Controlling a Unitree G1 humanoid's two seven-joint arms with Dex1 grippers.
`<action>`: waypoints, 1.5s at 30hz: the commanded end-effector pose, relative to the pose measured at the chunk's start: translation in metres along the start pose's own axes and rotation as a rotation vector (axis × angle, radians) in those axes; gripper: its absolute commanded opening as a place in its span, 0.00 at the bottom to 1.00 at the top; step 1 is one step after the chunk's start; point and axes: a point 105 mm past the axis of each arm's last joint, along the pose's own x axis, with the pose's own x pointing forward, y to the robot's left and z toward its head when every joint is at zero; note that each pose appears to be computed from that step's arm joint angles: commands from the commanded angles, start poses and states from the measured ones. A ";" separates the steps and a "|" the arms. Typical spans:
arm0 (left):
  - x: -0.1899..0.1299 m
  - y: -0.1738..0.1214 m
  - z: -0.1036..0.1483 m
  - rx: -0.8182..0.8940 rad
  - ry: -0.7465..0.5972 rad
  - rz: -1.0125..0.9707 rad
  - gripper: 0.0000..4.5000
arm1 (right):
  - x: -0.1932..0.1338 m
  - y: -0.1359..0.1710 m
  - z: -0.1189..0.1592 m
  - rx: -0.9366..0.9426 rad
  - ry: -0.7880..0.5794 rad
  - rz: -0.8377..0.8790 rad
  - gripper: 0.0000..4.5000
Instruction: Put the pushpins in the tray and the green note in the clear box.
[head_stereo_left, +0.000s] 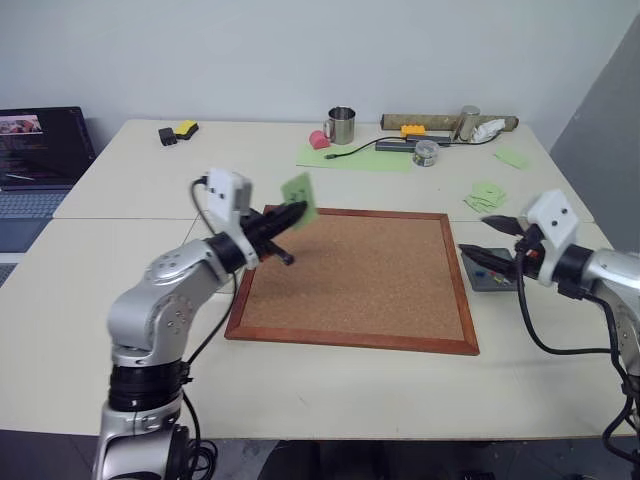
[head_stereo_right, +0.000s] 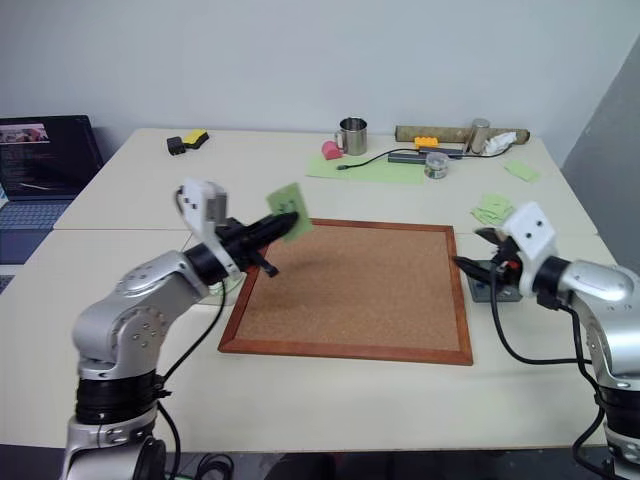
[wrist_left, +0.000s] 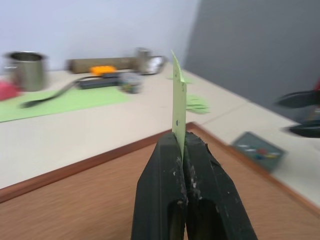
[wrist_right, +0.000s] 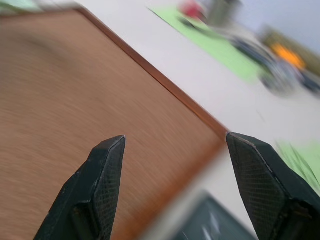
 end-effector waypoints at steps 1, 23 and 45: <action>-0.023 0.053 0.012 0.110 -0.022 0.275 0.00 | 0.014 0.031 0.051 -0.053 -0.140 0.218 0.74; -0.026 0.089 -0.025 0.154 0.134 0.457 0.14 | 0.024 0.045 0.059 -0.068 -0.134 0.329 0.74; -0.041 0.070 0.009 0.260 0.087 0.348 0.70 | 0.021 0.033 0.058 -0.072 -0.125 0.277 0.74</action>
